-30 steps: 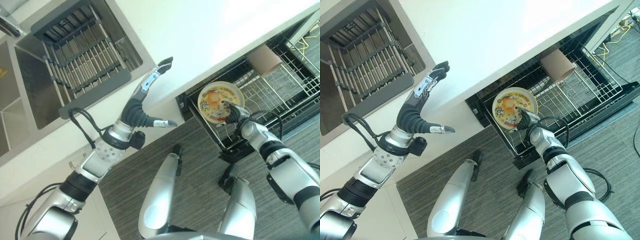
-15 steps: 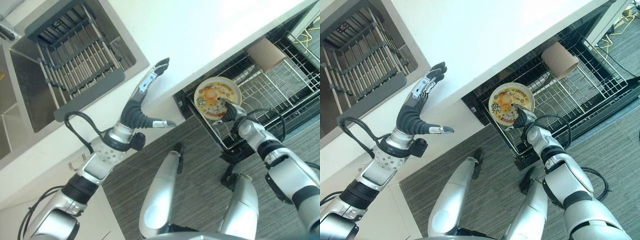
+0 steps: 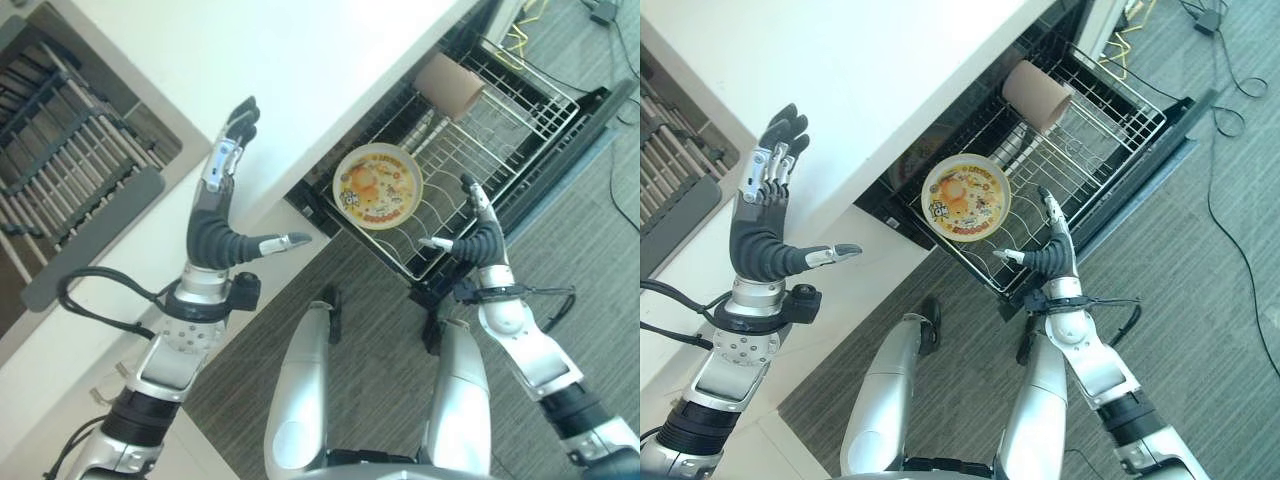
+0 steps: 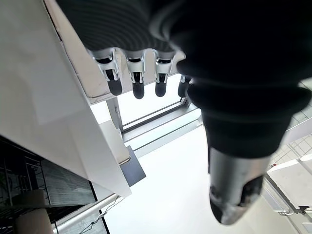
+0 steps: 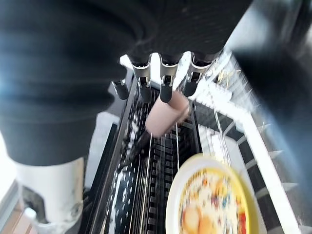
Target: Place the dishes in the dishwasher.
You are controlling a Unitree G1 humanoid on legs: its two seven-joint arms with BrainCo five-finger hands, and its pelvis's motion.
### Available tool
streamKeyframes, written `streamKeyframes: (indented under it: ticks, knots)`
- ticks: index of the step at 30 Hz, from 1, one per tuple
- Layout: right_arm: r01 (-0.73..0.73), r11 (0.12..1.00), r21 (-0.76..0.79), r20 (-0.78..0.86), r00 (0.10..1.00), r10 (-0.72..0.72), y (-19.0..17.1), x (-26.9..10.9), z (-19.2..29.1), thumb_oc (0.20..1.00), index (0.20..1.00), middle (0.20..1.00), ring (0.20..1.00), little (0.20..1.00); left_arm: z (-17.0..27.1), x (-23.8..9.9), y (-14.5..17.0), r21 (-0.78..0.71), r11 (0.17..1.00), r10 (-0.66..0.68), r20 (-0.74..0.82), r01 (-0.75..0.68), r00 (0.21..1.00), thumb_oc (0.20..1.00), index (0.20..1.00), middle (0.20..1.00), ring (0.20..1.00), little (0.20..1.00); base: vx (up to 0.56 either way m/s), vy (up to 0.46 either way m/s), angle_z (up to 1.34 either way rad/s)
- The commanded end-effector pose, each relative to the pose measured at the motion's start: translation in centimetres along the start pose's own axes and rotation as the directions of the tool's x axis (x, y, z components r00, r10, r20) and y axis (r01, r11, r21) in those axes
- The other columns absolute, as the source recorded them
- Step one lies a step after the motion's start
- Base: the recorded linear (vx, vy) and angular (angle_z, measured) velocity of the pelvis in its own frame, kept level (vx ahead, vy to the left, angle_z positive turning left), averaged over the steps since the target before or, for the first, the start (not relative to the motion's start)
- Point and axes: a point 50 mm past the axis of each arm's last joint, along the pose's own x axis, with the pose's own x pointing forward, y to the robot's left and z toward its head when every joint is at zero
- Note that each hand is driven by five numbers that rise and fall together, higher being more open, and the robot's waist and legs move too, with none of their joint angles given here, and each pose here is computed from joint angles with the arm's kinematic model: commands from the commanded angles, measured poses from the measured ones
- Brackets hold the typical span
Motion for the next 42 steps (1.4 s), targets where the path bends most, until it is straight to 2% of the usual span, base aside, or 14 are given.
streamKeyframes:
  ticks: [1, 10, 15, 18, 22, 24, 28, 31, 37, 42]
  knots:
    - [0.036, 0.999, -0.026, 0.073, 0.997, -0.034, -1.4, 1.0, 1.3, 1.000, 1.000, 1.000, 1.000, 1.000, -1.0, -0.9, 0.3, 0.030, 1.000, 0.007, -0.095, -0.004, 0.995, 1.000, 1.000, 1.000, 1.000, 1.000, 0.02, -0.004, -0.27]
    - [-0.004, 0.997, 0.081, 0.215, 0.976, -0.013, -1.9, -0.6, 4.2, 1.000, 1.000, 1.000, 1.000, 1.000, -1.4, -1.9, 1.5, 0.054, 0.998, -0.008, -0.182, 0.018, 0.983, 1.000, 1.000, 1.000, 1.000, 1.000, 0.05, -0.048, -0.09]
    - [0.068, 0.987, 0.146, 0.264, 0.959, -0.105, -3.5, -2.4, 4.2, 1.000, 1.000, 1.000, 1.000, 1.000, -2.0, -3.9, 2.1, 0.046, 0.999, -0.010, -0.277, 0.024, 0.961, 1.000, 1.000, 1.000, 1.000, 1.000, 0.08, -0.030, -0.12]
    - [0.170, 0.967, 0.187, 0.237, 0.948, -0.213, -4.9, -3.9, 3.1, 1.000, 1.000, 1.000, 1.000, 1.000, -2.6, -6.0, 2.4, 0.028, 0.999, -0.011, -0.367, 0.023, 0.930, 1.000, 1.000, 1.000, 1.000, 1.000, 0.13, 0.004, -0.17]
    - [0.267, 0.936, 0.231, 0.143, 0.942, -0.304, -6.1, -4.9, 1.1, 1.000, 1.000, 1.000, 1.000, 1.000, -3.3, -7.5, 2.3, 0.003, 1.000, -0.016, -0.432, 0.019, 0.902, 1.000, 1.000, 1.000, 1.000, 1.000, 0.09, -0.018, -0.14]
    - [0.343, 0.891, 0.298, 0.044, 0.927, -0.372, -6.9, -5.5, -0.4, 1.000, 1.000, 1.000, 1.000, 1.000, -3.4, -7.9, 2.2, -0.015, 1.000, -0.029, -0.442, 0.025, 0.897, 1.000, 1.000, 1.000, 1.000, 1.000, 0.07, -0.055, -0.02]
    - [0.458, 0.840, 0.290, -0.023, 0.881, -0.473, -7.3, -6.0, -1.6, 1.000, 1.000, 1.000, 1.000, 1.000, -3.6, -8.0, 2.2, -0.016, 1.000, -0.021, -0.436, 0.015, 0.900, 1.000, 1.000, 1.000, 1.000, 1.000, 0.01, -0.020, -0.08]
    - [0.565, 0.782, 0.264, -0.142, 0.825, -0.548, -7.4, -6.8, -3.8, 1.000, 1.000, 1.000, 1.000, 1.000, -4.0, -7.9, 2.3, -0.011, 1.000, -0.012, -0.433, 0.007, 0.901, 1.000, 1.000, 1.000, 1.000, 1.000, -0.01, 0.001, -0.04]
    - [0.695, 0.688, 0.211, -0.441, 0.695, -0.567, -6.6, -10.4, -9.1, 1.000, 1.000, 1.000, 1.000, 1.000, -4.2, -8.4, 2.2, -0.013, 1.000, -0.016, -0.442, 0.011, 0.897, 1.000, 1.000, 1.000, 1.000, 1.000, 0.00, -0.007, 0.01]
    - [0.709, 0.691, 0.141, -0.596, 0.618, -0.512, -5.3, -12.1, -12.0, 1.000, 1.000, 1.000, 1.000, 1.000, -4.6, -8.4, 2.0, -0.016, 1.000, -0.031, -0.444, 0.027, 0.895, 1.000, 1.000, 1.000, 1.000, 1.000, -0.01, -0.045, 0.00]
